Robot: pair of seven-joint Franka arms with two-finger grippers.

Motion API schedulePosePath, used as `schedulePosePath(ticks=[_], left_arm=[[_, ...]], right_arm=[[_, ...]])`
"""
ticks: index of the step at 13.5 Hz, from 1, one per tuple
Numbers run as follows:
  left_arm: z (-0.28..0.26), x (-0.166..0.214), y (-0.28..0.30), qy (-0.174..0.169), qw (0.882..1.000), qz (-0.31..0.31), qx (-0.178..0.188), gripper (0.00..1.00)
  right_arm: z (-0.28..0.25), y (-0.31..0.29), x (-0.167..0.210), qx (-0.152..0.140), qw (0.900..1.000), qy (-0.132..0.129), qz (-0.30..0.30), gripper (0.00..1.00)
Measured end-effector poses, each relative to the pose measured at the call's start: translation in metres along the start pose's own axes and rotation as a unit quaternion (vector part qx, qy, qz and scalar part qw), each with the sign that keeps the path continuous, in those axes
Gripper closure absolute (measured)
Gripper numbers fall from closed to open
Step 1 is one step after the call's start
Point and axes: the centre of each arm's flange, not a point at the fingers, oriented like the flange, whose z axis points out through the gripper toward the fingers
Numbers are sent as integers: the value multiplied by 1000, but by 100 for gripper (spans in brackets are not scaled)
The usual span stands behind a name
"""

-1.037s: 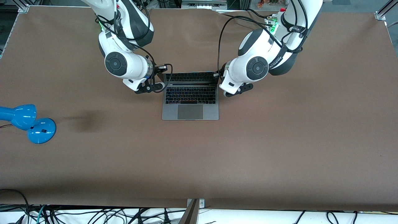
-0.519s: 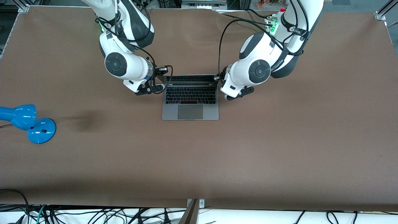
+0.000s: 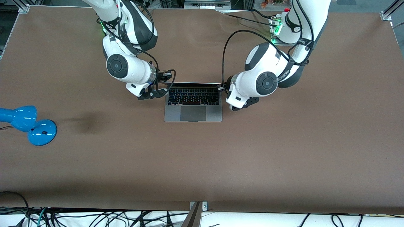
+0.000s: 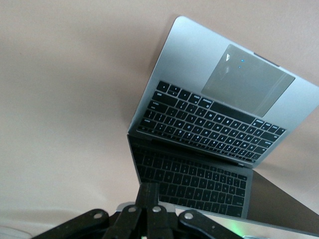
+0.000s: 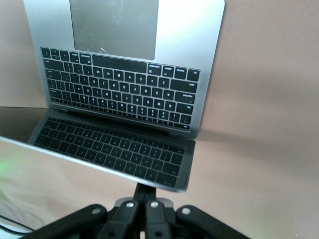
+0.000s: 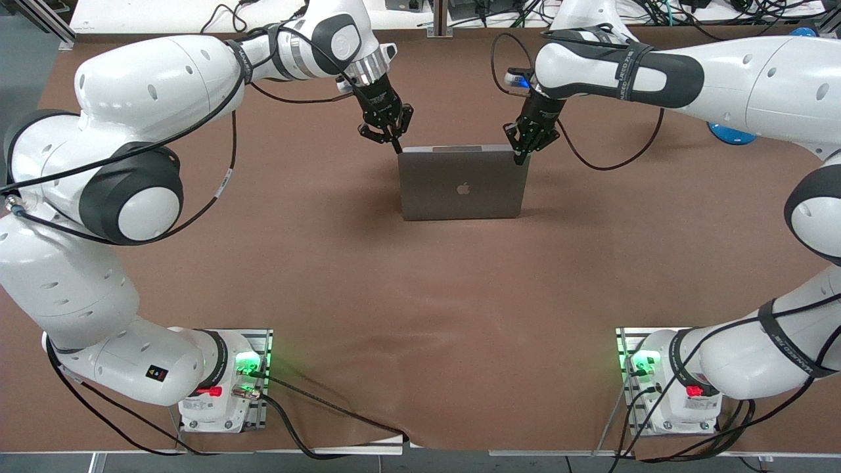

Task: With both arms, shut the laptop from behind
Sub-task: 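Push the screen down toward the keyboard with both grippers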

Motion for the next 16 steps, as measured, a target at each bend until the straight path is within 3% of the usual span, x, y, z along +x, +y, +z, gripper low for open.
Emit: schedulePosePath(ticks=[8, 16], left_arm=[[2, 29, 7, 11, 1000, -8, -11, 99], [14, 64, 11, 29, 999, -22, -32, 99]], right_arm=[[6, 3, 18, 2, 999, 34, -18, 99], [19, 9, 51, -3, 998, 50, -40, 99]])
